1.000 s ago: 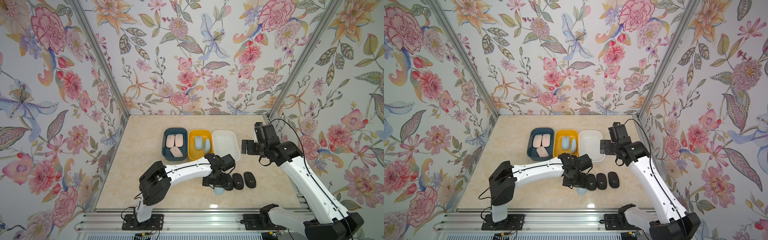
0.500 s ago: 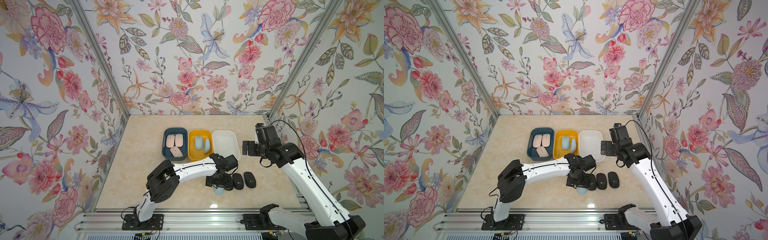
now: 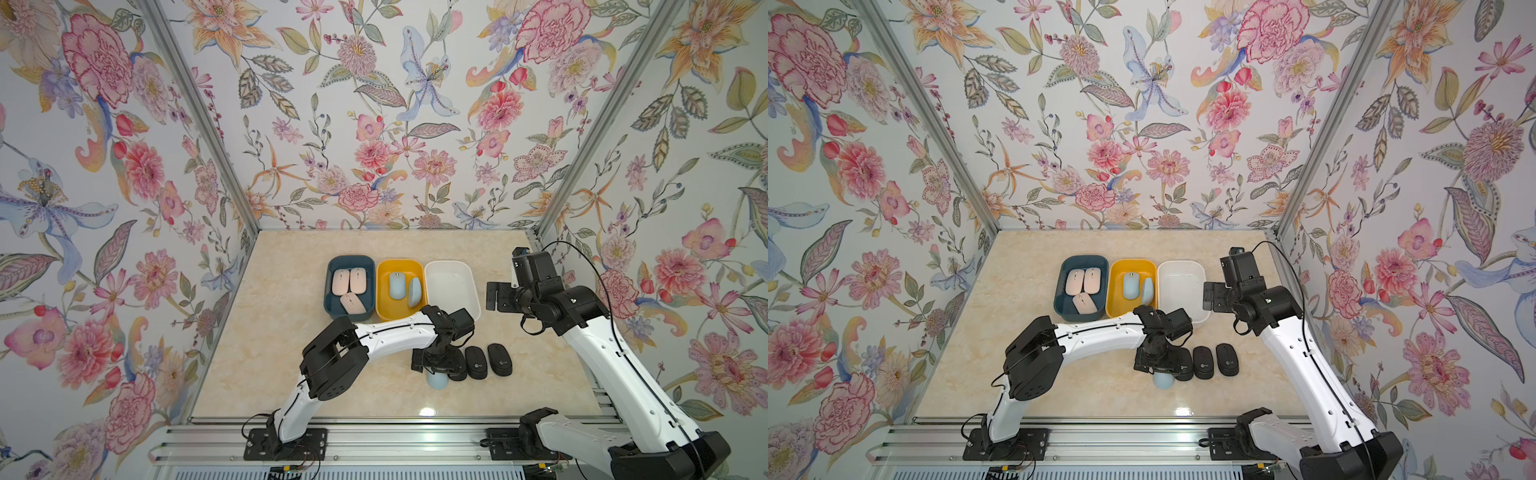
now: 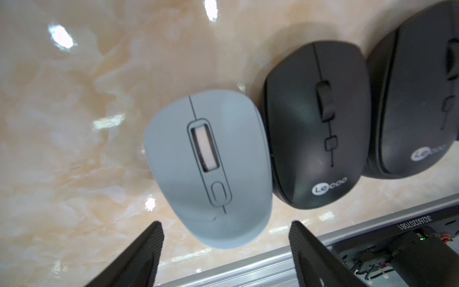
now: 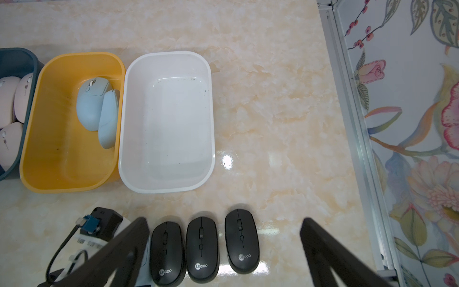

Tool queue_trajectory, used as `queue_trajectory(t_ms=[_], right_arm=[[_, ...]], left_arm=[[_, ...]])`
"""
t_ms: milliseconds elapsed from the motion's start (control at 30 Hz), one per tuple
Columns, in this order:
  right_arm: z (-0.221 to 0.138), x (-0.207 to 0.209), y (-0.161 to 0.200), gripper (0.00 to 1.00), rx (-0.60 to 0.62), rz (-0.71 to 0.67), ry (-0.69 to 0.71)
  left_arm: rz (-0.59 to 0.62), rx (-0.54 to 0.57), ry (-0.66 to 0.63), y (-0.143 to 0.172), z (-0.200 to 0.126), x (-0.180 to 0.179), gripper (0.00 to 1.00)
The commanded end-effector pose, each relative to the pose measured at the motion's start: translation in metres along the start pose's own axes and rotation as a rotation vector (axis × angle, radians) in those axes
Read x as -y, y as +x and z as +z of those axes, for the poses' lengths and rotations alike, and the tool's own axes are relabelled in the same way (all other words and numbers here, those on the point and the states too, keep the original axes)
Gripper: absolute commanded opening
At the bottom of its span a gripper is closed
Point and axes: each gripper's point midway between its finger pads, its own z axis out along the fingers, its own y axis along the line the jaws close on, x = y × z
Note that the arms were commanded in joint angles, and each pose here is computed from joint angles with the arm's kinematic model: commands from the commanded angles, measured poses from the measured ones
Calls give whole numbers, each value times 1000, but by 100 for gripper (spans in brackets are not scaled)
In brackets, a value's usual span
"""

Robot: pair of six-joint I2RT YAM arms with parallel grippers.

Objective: Place the mice by color into the storage box
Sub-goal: Pick up the mouse from the center of the board.

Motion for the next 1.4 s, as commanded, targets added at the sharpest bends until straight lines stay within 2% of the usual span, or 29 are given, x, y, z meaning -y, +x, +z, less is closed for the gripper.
queue_trajectory(t_ms=[0, 433, 767, 967, 1367], right_arm=[[3, 6, 5, 99, -11, -7, 17], [5, 5, 5, 99, -14, -1, 10], [7, 5, 6, 99, -19, -1, 8], [7, 4, 4, 99, -17, 1, 3], [8, 2, 4, 99, -22, 0, -3]], left_arm=[[-8, -6, -31, -6, 1, -8, 83], [-51, -3, -83, -14, 4, -24, 82], [-31, -13, -104, -12, 4, -29, 82], [-52, -15, -194, -8, 5, -49, 81], [-8, -40, -184, -12, 15, -39, 81]])
